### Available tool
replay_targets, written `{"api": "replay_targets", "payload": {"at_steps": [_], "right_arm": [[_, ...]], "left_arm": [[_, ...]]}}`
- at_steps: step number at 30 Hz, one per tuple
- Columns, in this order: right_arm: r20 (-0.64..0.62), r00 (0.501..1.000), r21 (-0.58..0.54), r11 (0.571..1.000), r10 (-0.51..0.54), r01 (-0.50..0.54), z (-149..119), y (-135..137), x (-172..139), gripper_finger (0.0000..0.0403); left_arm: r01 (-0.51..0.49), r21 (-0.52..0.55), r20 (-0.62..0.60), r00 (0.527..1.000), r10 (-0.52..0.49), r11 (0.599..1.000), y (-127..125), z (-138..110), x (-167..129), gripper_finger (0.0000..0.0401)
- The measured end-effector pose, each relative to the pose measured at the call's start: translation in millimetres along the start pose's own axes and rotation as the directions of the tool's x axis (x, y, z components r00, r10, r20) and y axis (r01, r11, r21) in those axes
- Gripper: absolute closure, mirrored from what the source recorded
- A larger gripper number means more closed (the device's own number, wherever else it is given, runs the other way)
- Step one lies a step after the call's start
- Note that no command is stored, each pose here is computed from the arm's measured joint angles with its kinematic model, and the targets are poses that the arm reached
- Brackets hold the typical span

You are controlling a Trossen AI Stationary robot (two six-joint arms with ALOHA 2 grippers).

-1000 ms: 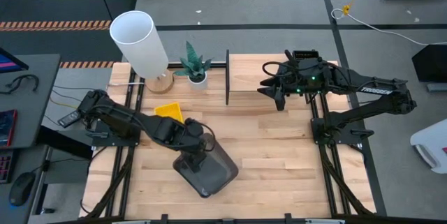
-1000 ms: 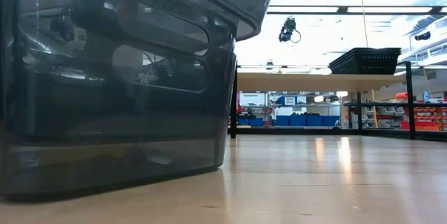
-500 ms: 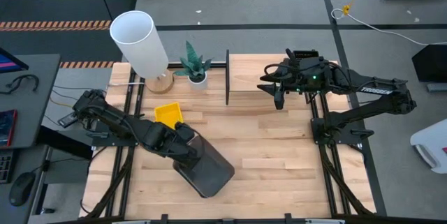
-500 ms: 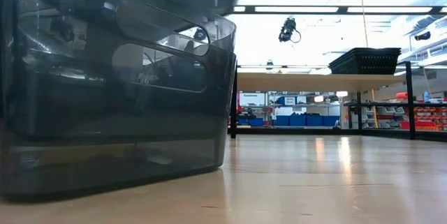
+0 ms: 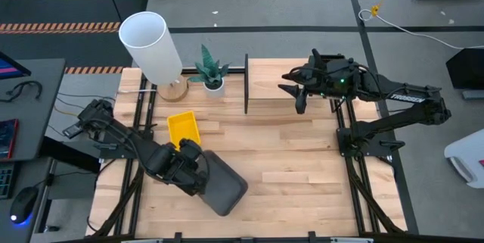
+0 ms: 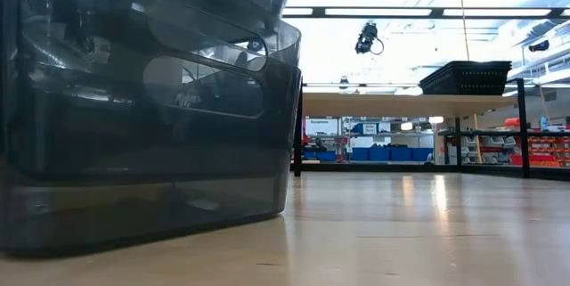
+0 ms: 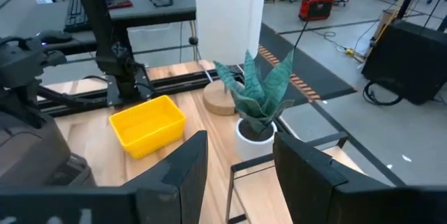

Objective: Stack baskets on shelf by color
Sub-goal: Stack the gray bin on the stacked gray bin, then put the stacked gray bins on the shelf

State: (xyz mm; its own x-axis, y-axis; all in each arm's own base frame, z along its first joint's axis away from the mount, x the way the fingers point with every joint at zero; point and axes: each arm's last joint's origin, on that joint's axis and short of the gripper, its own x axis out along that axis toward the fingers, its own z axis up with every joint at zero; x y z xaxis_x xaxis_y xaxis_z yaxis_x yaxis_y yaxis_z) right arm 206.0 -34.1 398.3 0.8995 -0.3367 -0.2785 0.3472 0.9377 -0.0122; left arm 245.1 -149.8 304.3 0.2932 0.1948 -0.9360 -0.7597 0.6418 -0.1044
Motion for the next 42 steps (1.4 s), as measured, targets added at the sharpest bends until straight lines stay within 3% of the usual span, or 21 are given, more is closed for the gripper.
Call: {"api": "replay_targets", "payload": {"at_steps": [20,23,33,38,42], "right_arm": [[-0.004,0.999,0.000,0.999,0.036,-0.036,-0.3,1.6,-0.1,0.0235],[-0.004,0.999,0.015,0.999,0.038,-0.038,-0.3,1.6,-0.1,0.0235],[-0.004,0.999,0.046,0.998,0.053,-0.053,-0.4,4.7,-0.8,0.0235],[-0.005,0.998,0.054,0.997,0.059,-0.058,-0.5,4.9,-0.8,0.0235],[-0.006,0.997,0.071,0.995,0.071,-0.070,-0.6,5.3,-0.8,0.0235]], "left_arm": [[-0.127,0.078,0.023,0.992,0.126,0.989,-17.5,-0.7,38.1,0.0388],[-0.130,0.080,-0.011,0.991,0.131,0.988,-19.1,2.7,43.9,0.0365],[-0.076,0.128,-0.147,0.985,0.095,0.989,-16.3,22.2,50.1,0.0231],[-0.083,0.115,-0.182,0.978,0.103,0.990,-12.3,31.9,53.4,0.0216],[-0.062,0.180,-0.182,0.979,0.095,0.982,-11.4,38.2,55.5,0.0231]]}}
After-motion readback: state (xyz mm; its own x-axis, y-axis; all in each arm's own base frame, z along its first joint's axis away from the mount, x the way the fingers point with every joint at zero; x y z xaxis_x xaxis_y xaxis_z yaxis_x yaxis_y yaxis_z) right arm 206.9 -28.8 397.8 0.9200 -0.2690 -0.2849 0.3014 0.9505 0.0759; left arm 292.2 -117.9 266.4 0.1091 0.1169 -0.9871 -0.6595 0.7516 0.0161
